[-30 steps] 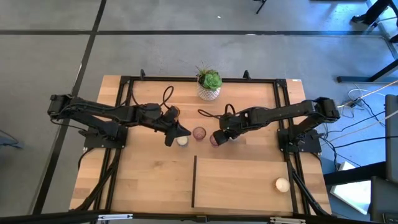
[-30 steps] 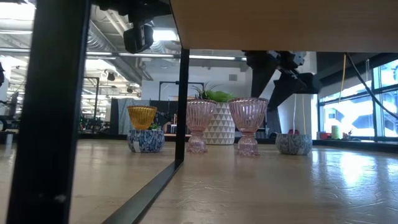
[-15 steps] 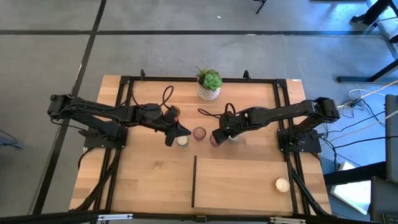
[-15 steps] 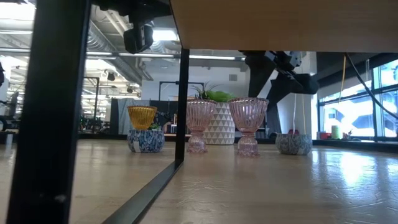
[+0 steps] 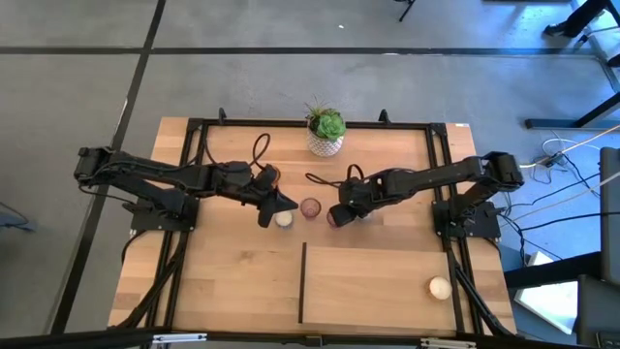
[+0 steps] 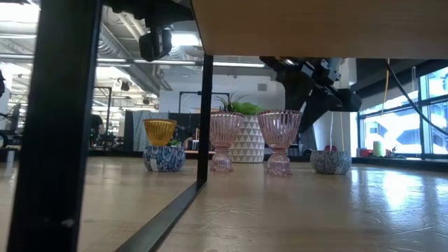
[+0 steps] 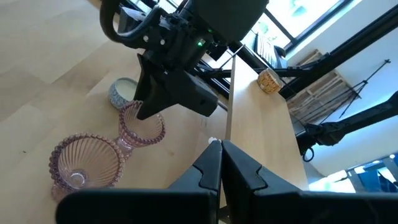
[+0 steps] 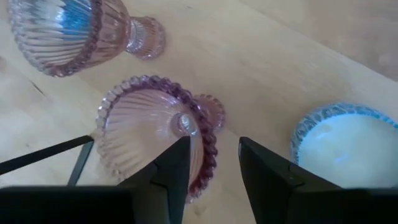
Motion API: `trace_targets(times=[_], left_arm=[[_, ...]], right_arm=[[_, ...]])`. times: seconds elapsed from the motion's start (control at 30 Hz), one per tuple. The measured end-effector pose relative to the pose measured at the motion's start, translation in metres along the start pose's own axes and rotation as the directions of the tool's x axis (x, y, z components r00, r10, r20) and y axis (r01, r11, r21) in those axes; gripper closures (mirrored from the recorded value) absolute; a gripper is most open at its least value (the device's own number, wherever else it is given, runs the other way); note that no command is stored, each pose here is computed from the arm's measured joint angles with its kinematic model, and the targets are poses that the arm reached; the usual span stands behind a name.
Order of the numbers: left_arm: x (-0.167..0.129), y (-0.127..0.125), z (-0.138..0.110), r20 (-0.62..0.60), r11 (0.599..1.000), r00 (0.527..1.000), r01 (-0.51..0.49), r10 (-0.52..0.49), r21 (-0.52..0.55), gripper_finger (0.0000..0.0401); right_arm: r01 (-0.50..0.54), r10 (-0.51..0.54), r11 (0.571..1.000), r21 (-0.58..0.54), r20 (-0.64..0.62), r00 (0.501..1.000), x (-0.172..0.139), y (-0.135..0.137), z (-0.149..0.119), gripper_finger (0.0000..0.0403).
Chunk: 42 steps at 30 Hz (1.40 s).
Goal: Pick & Place candle stick holders
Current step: Put the purple glass candle holder on the shelf aligned with the yellow scented candle
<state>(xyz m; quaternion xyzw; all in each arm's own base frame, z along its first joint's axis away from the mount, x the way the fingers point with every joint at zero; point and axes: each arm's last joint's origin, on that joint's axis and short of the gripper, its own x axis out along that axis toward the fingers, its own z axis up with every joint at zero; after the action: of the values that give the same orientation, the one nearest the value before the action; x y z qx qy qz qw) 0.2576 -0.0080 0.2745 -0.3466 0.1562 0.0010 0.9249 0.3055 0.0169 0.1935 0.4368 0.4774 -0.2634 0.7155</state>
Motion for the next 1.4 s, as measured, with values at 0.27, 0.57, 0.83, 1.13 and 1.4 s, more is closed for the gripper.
trace_targets(times=[0.27,0.57,0.83,1.13,1.4], left_arm=[[0.000,0.001,-0.001,-0.009,1.000,1.000,-0.007,0.007,-0.001,0.0398],[0.000,-0.001,-0.003,-0.017,1.000,1.000,-0.003,0.003,0.008,0.0397],[0.000,-0.001,-0.003,-0.017,1.000,1.000,-0.005,0.005,0.008,0.0397],[0.000,-0.002,-0.004,-0.020,1.000,1.000,-0.002,0.002,0.010,0.0397],[0.000,-0.002,-0.004,-0.020,1.000,1.000,-0.003,0.003,0.011,0.0397]], right_arm=[[0.002,-0.002,1.000,0.016,-0.005,1.000,0.003,0.000,0.000,0.0298],[-0.002,0.002,1.000,0.015,-0.010,1.000,0.003,0.000,0.000,0.0351],[-0.005,0.005,0.999,-0.035,-0.010,1.000,-0.008,0.009,0.004,0.0361],[0.049,-0.050,0.989,-0.137,-0.004,0.999,-0.049,0.032,0.015,0.0361],[0.067,-0.075,0.968,-0.243,-0.023,0.997,-0.095,0.050,0.017,0.0361]])
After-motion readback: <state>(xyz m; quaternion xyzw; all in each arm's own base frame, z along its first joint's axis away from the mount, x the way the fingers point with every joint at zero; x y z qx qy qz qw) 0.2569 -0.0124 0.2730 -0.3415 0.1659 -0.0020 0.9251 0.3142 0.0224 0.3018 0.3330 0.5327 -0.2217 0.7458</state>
